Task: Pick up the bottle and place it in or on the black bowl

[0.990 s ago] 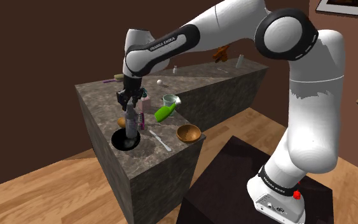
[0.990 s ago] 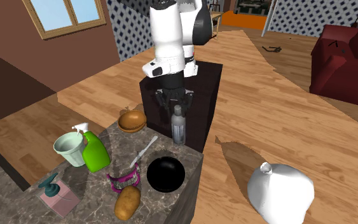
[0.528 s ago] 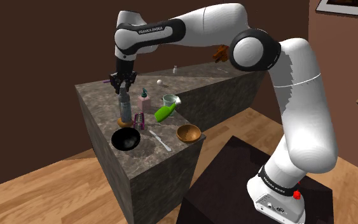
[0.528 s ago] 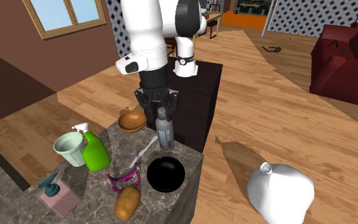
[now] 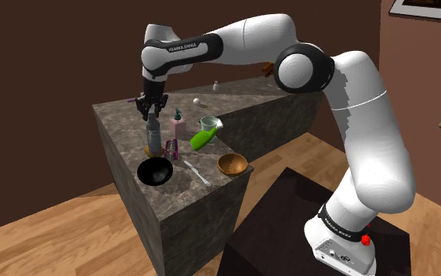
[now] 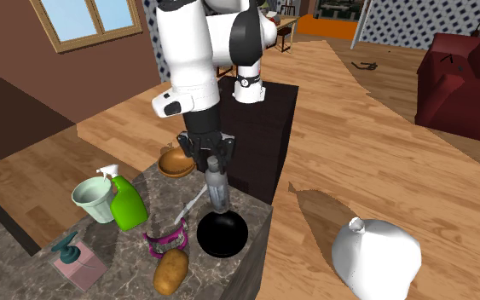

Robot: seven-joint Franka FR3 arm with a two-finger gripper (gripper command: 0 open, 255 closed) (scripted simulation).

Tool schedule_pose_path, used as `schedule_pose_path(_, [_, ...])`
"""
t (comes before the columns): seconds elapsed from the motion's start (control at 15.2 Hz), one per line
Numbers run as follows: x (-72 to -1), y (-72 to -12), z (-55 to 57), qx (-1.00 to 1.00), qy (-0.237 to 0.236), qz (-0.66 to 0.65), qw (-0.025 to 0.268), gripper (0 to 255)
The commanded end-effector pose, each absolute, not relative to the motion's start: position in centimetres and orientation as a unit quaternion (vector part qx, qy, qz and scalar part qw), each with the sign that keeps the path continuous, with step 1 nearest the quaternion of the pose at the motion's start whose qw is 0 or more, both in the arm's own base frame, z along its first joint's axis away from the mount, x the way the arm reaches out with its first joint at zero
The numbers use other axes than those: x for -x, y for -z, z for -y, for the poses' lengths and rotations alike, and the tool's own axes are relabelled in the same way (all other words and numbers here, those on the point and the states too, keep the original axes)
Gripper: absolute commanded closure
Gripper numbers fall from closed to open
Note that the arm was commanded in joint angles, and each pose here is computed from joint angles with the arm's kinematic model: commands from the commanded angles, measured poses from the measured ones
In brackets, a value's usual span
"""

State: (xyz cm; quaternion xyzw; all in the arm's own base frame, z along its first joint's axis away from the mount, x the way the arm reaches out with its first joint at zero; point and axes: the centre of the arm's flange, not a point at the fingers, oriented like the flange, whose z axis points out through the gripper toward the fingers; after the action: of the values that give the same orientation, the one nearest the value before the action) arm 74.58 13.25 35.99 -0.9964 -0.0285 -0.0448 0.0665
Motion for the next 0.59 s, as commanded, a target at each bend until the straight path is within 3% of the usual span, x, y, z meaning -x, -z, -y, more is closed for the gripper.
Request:
schedule_pose_path(0.0, [-74.6,-35.0,-13.3,0.996,0.045,0.028,0.067,255])
schedule_pose_path(0.53, [-74.6,-30.8,-13.3,0.996,0.045,0.028,0.067,255])
